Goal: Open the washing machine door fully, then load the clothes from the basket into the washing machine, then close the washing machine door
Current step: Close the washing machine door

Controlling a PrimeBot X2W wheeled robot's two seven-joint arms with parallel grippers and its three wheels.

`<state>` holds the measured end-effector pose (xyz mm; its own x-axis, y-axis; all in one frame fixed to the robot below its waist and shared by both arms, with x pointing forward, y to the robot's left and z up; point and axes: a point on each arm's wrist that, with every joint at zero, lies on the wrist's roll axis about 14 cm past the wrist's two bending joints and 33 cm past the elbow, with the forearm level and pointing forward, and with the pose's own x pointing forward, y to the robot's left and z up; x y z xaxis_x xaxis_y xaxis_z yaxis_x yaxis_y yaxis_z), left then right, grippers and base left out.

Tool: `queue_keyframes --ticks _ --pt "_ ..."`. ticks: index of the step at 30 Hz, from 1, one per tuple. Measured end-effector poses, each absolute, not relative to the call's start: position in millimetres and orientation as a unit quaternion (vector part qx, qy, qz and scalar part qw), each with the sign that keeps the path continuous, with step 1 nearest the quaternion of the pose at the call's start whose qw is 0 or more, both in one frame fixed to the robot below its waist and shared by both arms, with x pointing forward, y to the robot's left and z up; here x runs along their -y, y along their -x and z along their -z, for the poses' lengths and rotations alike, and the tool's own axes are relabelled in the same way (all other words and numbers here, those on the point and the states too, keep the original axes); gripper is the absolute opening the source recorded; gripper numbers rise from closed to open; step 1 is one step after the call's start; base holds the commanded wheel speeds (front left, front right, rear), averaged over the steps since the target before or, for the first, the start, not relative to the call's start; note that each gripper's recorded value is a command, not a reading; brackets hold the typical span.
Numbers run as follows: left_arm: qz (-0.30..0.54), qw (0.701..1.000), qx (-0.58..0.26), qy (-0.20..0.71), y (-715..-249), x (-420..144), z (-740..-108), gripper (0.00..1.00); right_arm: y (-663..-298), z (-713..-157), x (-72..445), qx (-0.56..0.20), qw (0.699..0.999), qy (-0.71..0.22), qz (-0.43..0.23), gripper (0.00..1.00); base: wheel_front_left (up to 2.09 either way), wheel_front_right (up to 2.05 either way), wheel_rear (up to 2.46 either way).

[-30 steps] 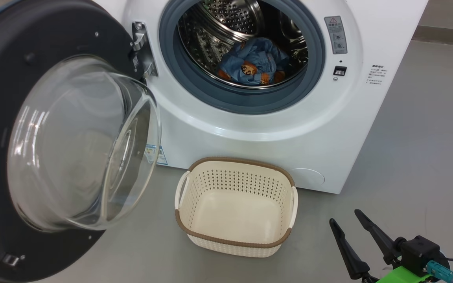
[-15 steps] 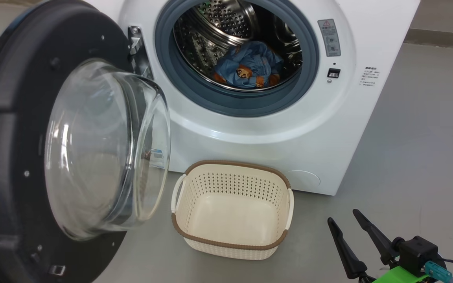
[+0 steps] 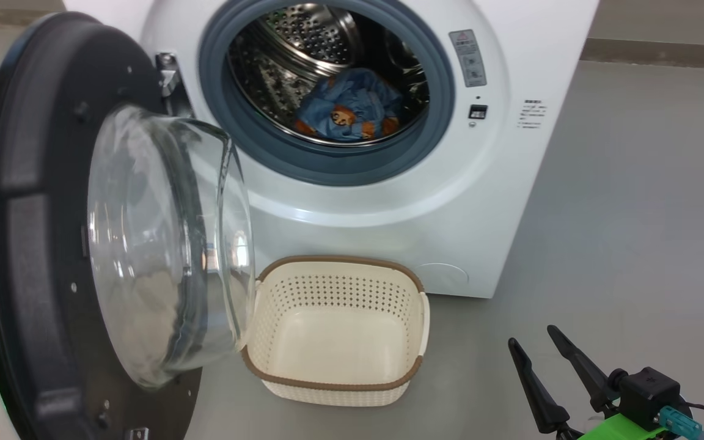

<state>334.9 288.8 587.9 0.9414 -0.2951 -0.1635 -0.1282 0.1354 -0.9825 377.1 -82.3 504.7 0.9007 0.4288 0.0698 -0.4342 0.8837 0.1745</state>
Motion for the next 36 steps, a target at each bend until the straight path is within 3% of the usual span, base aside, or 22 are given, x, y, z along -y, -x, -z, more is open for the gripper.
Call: queue_keyframes --ticks 36 --pt "0.164 0.73 -0.186 0.637 -417 -181 -602 0.0 -353 -493 148 0.008 0.988 -0.102 -0.114 1.0 0.0 0.0 0.0"
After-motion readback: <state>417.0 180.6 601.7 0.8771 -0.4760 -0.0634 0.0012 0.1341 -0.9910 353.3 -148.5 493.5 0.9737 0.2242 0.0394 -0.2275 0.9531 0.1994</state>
